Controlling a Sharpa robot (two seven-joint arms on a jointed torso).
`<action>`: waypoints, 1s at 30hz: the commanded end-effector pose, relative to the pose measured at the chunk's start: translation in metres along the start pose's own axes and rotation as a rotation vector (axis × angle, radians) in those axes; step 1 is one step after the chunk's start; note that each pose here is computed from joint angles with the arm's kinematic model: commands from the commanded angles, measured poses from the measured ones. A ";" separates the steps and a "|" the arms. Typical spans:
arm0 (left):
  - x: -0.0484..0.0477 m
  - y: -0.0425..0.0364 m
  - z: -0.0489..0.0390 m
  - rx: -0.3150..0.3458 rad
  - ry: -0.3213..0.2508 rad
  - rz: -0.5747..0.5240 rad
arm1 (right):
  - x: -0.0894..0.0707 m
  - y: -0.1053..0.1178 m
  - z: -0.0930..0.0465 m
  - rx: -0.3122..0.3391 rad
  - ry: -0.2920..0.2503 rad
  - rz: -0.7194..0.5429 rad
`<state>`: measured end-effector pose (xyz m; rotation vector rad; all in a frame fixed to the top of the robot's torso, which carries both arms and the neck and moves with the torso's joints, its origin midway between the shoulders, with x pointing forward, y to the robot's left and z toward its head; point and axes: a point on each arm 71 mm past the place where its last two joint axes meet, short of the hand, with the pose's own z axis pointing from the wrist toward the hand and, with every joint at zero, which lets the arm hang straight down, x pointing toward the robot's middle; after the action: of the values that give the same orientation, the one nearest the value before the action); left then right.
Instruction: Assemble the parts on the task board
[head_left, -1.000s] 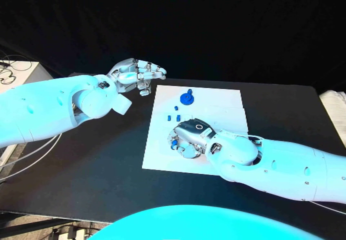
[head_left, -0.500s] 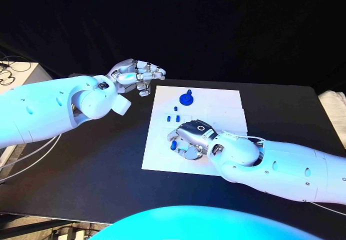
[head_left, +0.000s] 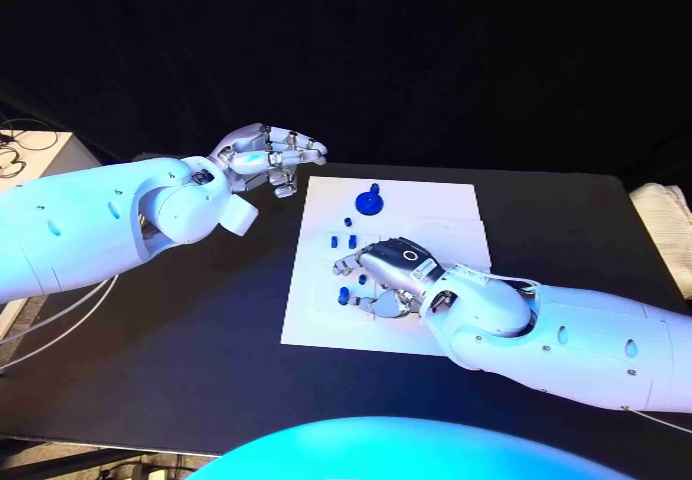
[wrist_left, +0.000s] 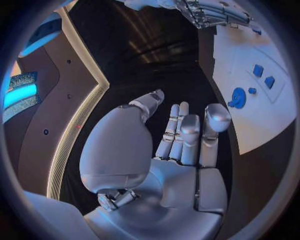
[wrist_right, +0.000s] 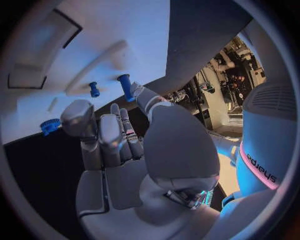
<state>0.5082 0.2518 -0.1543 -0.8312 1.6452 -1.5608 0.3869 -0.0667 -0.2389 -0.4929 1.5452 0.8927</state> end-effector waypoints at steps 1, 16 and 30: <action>0.0017 -0.0008 0.0010 0.007 0.017 -0.011 | -0.010 0.001 -0.004 -0.014 -0.069 0.051; 0.0003 -0.0003 -0.0002 0.009 0.010 -0.010 | -0.064 -0.083 -0.076 0.339 -0.016 0.441; 0.0039 0.0038 -0.0038 0.003 0.018 -0.019 | -0.066 -0.119 -0.143 0.605 0.080 0.346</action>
<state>0.5041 0.2527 -0.1587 -0.8388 1.6538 -1.5627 0.3991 -0.2605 -0.2042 0.2187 1.8520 0.6986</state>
